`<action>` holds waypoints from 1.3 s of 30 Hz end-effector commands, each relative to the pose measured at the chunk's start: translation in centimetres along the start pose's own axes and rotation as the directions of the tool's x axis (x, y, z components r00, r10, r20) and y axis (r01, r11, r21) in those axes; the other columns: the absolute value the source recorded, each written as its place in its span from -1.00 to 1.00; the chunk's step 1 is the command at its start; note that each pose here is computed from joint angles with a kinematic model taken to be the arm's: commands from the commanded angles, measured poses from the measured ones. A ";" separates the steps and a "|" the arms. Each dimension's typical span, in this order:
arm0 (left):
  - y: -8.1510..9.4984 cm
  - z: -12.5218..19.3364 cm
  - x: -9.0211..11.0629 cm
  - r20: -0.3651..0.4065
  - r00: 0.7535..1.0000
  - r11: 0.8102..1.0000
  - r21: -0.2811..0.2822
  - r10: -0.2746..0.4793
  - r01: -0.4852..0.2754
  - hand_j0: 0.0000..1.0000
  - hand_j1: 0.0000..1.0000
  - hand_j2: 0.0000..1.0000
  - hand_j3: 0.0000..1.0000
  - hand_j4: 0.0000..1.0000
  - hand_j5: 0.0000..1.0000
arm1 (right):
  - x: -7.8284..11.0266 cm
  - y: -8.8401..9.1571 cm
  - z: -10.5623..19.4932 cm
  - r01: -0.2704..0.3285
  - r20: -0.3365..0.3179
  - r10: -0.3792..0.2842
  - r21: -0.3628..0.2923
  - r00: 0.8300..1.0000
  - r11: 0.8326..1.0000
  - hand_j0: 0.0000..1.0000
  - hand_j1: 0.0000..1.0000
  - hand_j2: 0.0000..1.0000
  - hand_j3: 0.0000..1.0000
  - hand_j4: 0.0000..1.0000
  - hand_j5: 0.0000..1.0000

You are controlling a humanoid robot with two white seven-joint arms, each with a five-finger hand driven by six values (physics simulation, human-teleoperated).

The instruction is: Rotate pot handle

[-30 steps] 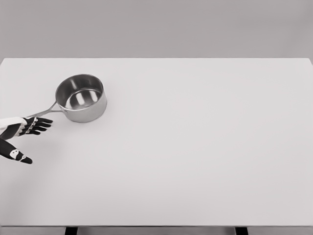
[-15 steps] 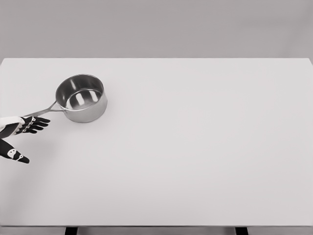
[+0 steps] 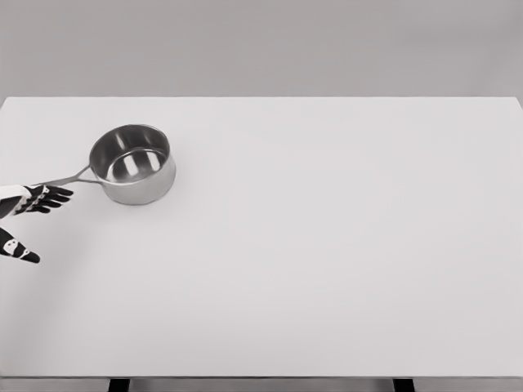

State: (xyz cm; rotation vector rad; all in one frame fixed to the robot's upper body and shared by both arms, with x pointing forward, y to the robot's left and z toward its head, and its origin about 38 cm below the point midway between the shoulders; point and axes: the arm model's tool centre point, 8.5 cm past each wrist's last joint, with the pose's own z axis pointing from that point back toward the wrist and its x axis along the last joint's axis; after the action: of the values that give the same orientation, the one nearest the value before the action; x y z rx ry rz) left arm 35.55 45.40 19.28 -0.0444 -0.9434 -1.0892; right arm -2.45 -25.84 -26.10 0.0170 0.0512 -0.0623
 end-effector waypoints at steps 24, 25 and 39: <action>1.5 0.0 0.0 -0.030 0.998 0.997 0.049 -0.059 0.061 1.00 1.00 1.00 1.00 1.00 1.00 | 0.0 0.0 0.0 -0.001 0.000 0.001 0.000 1.000 1.000 1.00 1.00 1.00 1.00 1.00 1.00; 1.8 0.1 -0.1 -0.037 0.998 0.996 0.057 -0.060 0.062 1.00 1.00 1.00 1.00 1.00 1.00 | 0.0 0.0 0.0 -0.001 0.000 0.001 0.000 1.000 1.000 1.00 1.00 1.00 1.00 1.00 1.00; 2.9 -0.9 -0.1 -0.037 0.997 0.993 0.096 -0.070 0.073 1.00 1.00 1.00 1.00 1.00 1.00 | 0.0 0.0 0.0 -0.001 0.000 0.001 0.000 1.000 1.000 1.00 1.00 1.00 1.00 1.00 1.00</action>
State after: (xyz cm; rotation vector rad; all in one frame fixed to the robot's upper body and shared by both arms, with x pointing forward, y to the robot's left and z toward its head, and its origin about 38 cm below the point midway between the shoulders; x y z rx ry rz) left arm 38.21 46.50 20.32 0.0897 -0.9776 -1.1122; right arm -2.46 -25.83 -26.10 0.0171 0.0515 -0.0622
